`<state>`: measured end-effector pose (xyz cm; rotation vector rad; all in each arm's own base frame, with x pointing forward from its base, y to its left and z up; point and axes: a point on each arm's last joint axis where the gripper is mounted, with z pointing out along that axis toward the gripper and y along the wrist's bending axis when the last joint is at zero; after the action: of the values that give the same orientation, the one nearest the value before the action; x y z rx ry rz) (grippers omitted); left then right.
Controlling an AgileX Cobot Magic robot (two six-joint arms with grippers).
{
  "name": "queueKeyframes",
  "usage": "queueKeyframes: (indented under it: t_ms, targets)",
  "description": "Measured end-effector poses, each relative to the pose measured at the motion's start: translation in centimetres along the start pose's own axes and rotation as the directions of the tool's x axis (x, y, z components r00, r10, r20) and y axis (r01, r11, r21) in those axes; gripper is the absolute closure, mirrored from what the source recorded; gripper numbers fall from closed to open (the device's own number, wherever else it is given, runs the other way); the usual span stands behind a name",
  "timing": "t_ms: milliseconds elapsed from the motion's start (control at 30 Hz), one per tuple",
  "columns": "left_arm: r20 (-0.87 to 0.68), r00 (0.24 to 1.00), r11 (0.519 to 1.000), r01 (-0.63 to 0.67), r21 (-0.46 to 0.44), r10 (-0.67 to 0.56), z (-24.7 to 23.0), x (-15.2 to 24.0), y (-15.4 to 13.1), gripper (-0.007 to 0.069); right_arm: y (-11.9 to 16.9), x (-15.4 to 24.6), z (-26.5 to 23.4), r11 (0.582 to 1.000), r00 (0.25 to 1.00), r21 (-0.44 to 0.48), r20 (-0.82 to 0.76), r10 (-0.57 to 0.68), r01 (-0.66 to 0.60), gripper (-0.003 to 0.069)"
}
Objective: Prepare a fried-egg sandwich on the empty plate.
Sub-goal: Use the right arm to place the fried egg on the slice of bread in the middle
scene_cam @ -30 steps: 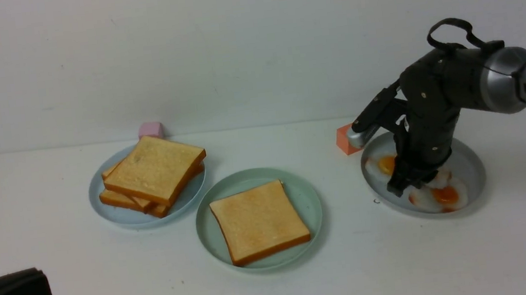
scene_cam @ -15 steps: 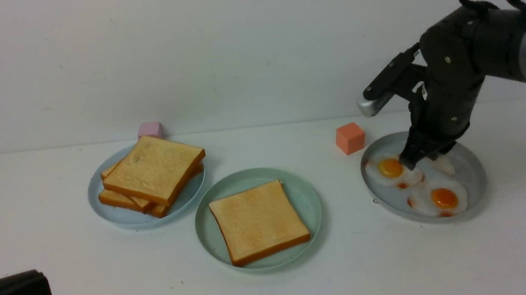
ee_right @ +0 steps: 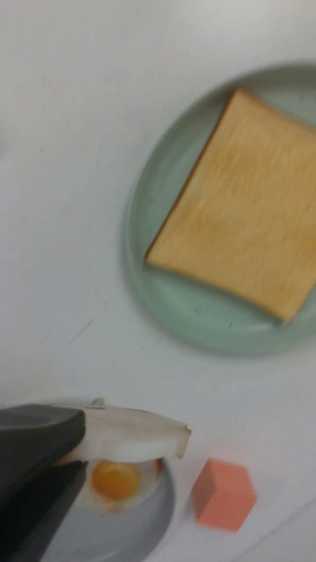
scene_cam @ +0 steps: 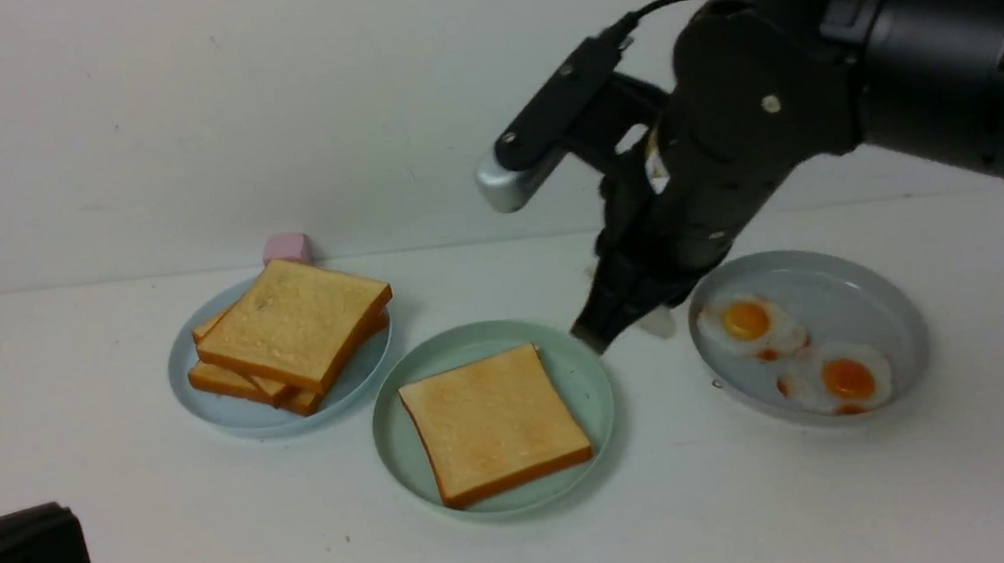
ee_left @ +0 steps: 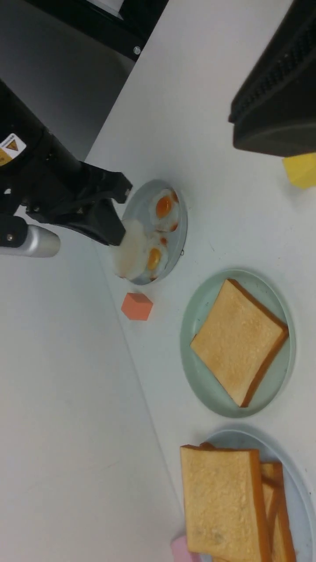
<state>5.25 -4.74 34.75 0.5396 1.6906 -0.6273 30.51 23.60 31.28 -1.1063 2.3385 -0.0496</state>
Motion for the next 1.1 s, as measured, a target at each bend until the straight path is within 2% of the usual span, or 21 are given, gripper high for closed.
queueKeyframes:
  t_ms: [33, 167, 300, 600, 867, 1100]
  targets:
    - [0.0, 1.0, 1.0, 0.0, 0.0, 0.0, 0.0, 0.0, 0.0, 0.0638, 1.6, -0.7, 0.7, 0.999, 0.999, -0.033, 0.028, -0.02, 0.021, 0.0573]
    - [0.0, 1.0, 1.0, -0.001, 0.0, 0.001, 0.0, 0.0, 0.0, 0.0638, 3.6, -1.4, 3.4, 0.997, 0.998, -0.065, 0.045, -0.049, 0.052, 0.0573]
    - [0.0, 1.0, 1.0, -0.001, 0.0, 0.001, 0.0, 0.0, 0.0, 0.0638, 4.0, -1.5, 5.4, 0.996, 0.998, -0.066, 0.034, -0.057, 0.059, 0.0573]
    - [0.0, 1.0, 1.0, -0.003, -0.002, 0.003, 0.0, 0.0, 0.0, 0.0638, 3.8, -2.7, 8.4, 0.994, 0.994, -0.003, 0.018, -0.107, 0.108, 0.0573]
    - [0.0, 1.0, 1.0, -0.003, -0.002, 0.003, 0.0, 0.0, 0.0, 0.0638, 4.3, -2.4, 10.9, 0.991, 0.991, -0.003, -0.016, -0.131, 0.131, 0.0573]
    - [-0.001, 1.0, 1.0, -0.003, -0.002, 0.003, 0.0, 0.0, 0.0, 0.0638, 4.4, -2.4, 11.2, 0.992, 0.992, -0.01, -0.008, -0.125, 0.125, 0.0571]
